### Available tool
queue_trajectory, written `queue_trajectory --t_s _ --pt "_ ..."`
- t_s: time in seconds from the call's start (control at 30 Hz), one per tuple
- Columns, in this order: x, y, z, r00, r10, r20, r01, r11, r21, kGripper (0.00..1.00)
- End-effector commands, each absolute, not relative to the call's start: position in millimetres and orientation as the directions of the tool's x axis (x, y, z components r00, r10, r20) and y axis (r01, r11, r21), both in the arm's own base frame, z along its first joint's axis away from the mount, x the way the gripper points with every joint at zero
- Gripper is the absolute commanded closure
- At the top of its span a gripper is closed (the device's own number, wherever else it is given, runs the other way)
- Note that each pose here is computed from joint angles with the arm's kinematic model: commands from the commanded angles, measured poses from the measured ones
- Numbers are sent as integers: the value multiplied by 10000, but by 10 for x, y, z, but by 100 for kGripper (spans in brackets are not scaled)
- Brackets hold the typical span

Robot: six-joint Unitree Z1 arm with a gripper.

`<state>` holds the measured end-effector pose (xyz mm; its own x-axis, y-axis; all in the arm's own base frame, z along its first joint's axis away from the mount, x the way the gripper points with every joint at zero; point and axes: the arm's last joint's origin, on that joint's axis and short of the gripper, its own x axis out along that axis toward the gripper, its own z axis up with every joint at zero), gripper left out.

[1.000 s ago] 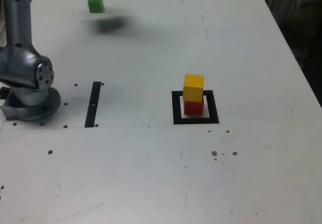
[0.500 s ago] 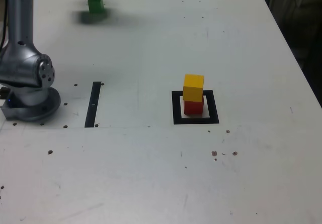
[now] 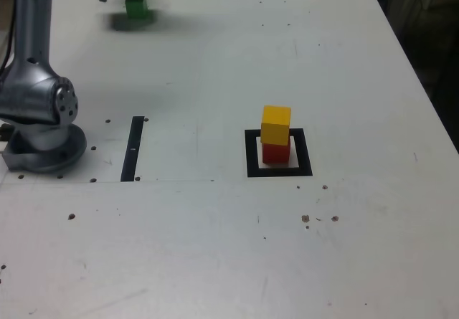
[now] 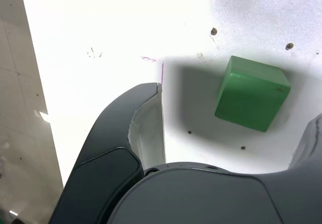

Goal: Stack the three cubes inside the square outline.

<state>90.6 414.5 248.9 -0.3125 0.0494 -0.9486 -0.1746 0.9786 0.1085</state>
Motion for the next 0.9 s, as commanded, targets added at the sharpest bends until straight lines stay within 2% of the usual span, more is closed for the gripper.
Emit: queue_trajectory --t_s 0.0,0.37,0.6,0.7,0.87 --pt "907 4178 2452 -3151 452 -9480 -1772 9785 1056 2" --pt "1000 4285 2225 -3226 263 -9462 -1815 9793 891 6" --pt "1055 4300 2152 -3318 227 -9431 -1880 9781 897 14" --pt "1068 4295 2143 -3371 224 -9412 -1962 9761 935 19" --pt "1088 4285 2149 -3471 328 -9372 -2197 9687 1152 47"
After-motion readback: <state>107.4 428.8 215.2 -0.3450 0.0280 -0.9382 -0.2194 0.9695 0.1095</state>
